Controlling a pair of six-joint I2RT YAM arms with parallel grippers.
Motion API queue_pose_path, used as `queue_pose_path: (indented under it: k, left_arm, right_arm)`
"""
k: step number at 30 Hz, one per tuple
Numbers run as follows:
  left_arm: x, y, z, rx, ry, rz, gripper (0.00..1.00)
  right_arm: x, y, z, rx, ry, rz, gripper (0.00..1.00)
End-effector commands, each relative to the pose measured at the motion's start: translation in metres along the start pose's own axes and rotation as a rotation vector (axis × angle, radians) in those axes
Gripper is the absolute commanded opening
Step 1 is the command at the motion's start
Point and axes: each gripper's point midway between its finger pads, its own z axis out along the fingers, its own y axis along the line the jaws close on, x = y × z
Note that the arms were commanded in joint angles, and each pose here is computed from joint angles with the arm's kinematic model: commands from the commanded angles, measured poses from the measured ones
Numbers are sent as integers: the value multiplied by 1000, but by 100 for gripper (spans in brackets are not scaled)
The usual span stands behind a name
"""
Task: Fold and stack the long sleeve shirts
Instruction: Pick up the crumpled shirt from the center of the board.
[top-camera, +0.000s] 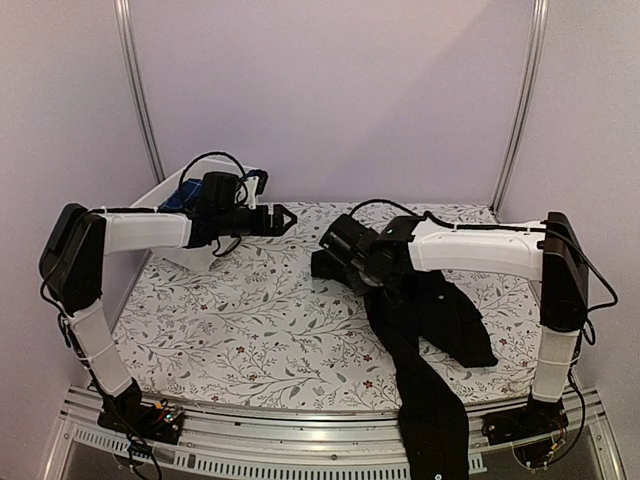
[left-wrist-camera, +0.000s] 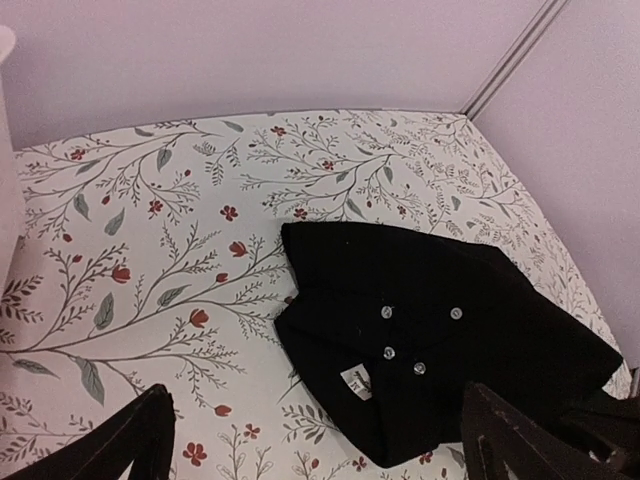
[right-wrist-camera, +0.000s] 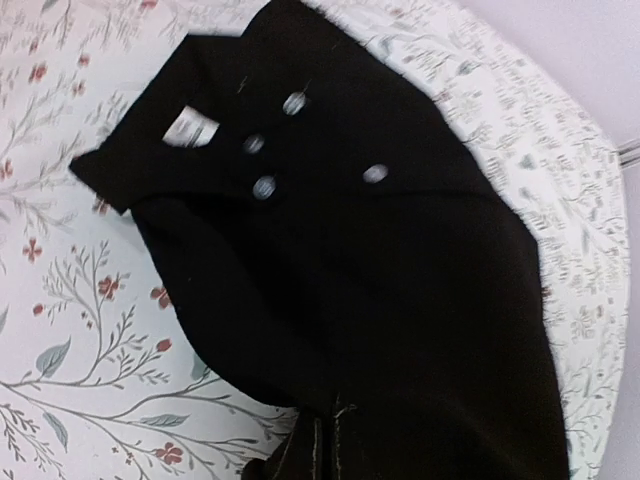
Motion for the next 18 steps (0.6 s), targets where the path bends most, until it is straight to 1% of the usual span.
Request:
queue_pose_path:
  k: [1,5,7,9,14,15,18]
  left_arm:
    - [-17,-28,1,81,-133,131,99]
    - [-16,-35,2,136,-201,189,95]
    - [-10,-37,7,163,-206,225,91]
    - [1,-40,14,190,-202,270,86]
    - [39,-56,40,242,-174,424,83]
    - [46,-57,49,245,-155,444,83]
    - [52,-62,73,273,-124,448,81]
  right_arm:
    - [-66,-101,-75,284,-216,123,0]
    - [-90,-143,-110,363,-317,194,0]
    - [-99,-156,-124,379,-361,220,0]
    - [-106,-167,-135,396,-389,228,0]
    - [-117,-188,-161,408,-451,273,0]
    - [-119,-191,-166,408,-465,279,0]
    - [-125,-200,-177,407,-493,294,0]
